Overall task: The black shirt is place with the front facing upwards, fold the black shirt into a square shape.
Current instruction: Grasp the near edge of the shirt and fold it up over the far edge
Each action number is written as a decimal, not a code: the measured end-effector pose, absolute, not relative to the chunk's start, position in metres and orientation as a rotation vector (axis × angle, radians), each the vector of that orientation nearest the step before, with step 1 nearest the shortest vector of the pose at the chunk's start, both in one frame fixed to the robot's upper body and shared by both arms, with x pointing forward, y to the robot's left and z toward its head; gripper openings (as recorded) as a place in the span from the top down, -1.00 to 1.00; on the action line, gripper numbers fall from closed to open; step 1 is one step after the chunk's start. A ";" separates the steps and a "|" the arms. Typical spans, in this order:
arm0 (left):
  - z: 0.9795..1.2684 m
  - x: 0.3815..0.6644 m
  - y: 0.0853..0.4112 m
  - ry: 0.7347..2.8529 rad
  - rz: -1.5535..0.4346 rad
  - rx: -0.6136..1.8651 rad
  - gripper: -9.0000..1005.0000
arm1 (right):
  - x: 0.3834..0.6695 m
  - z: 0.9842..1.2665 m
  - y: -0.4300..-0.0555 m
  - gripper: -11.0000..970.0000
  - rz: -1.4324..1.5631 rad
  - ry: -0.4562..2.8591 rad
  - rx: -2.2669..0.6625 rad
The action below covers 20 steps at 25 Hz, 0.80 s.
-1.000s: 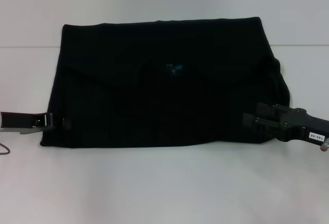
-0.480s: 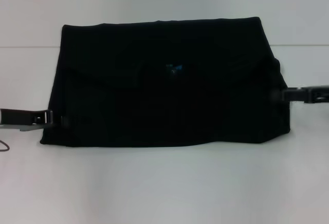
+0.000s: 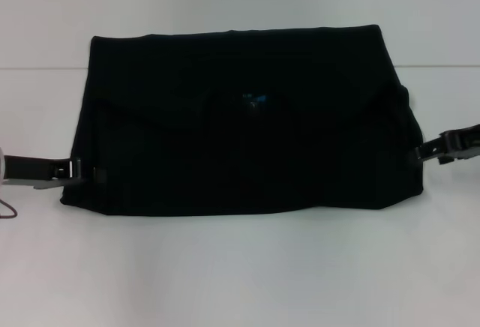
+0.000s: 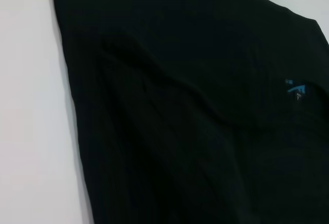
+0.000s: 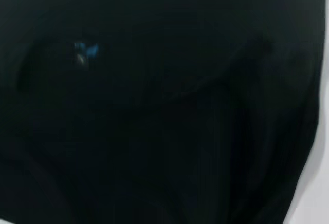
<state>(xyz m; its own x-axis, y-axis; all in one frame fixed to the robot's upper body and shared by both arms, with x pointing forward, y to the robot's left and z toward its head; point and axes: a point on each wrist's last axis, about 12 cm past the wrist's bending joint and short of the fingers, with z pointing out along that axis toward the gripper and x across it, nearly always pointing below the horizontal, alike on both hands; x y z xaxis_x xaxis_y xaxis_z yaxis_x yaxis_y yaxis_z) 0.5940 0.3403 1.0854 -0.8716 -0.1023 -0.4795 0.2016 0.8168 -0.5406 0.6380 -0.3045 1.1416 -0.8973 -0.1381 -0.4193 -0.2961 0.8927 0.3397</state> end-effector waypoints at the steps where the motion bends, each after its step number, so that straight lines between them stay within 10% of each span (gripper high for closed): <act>1: 1.085 0.594 0.340 2.501 -0.821 0.074 0.92 | 0.638 1.138 -0.301 -0.48 0.555 2.670 -0.326; 20: 1.085 0.592 0.341 2.500 -0.835 0.074 0.90 | 0.638 1.112 -0.251 -0.06 0.519 2.697 -0.490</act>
